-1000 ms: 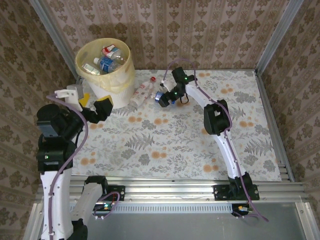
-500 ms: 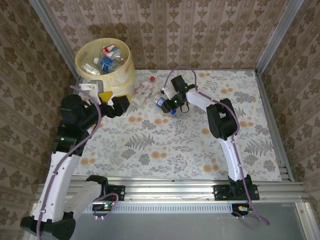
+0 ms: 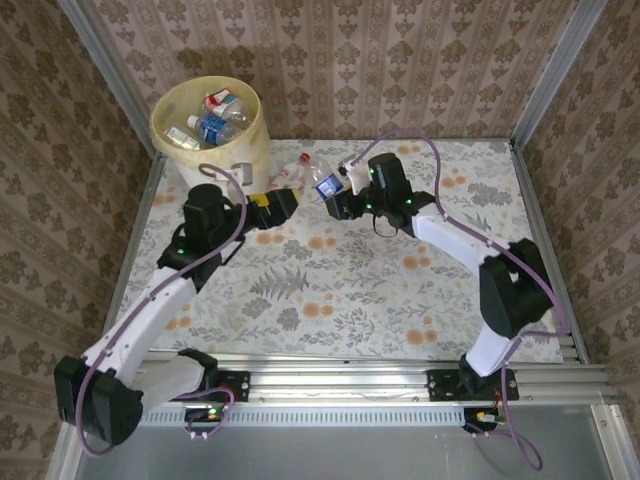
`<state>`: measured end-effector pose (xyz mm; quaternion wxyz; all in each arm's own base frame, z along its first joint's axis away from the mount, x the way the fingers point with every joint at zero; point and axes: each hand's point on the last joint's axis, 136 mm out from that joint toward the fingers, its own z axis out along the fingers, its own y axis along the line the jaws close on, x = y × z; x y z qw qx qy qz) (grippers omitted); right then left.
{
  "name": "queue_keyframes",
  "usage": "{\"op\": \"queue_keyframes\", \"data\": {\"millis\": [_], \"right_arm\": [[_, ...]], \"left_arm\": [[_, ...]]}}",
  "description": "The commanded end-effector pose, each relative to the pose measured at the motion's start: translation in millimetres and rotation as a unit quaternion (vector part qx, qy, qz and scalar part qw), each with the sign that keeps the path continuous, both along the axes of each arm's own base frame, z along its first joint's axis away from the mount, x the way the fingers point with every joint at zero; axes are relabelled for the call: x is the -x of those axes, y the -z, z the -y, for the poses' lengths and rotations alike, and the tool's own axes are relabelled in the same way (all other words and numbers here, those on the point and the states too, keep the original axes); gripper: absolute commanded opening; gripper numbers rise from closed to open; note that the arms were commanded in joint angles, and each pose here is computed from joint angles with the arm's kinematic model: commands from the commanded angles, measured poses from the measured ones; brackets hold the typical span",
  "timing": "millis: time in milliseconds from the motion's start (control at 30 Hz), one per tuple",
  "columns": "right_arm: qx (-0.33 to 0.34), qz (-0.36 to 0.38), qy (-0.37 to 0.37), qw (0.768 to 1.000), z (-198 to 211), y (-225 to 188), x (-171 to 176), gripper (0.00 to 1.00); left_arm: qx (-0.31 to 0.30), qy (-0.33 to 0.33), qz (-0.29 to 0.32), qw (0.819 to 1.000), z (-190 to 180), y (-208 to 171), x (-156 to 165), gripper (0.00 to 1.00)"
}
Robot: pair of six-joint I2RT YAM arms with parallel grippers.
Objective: Throw the plastic bottles in the bin
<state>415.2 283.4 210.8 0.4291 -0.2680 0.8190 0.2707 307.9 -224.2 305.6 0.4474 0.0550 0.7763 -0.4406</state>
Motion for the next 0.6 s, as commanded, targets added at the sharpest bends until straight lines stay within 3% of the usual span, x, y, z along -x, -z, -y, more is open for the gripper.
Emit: {"op": "queue_keyframes", "data": {"millis": [0,433,567], "right_arm": [[-0.020,0.037,0.011,0.999,-8,-28,14,0.46],[-0.053,0.077,-0.037,0.995,-28,-64,75,0.50],[-0.053,0.081,-0.043,0.994,-31,-66,85,0.50]], "left_arm": [[0.036,0.032,0.014,0.999,28,-11,3,1.00],[0.067,0.034,-0.009,0.997,50,3,-17,1.00],[0.071,0.036,-0.009,0.997,53,5,-20,0.85]]}}
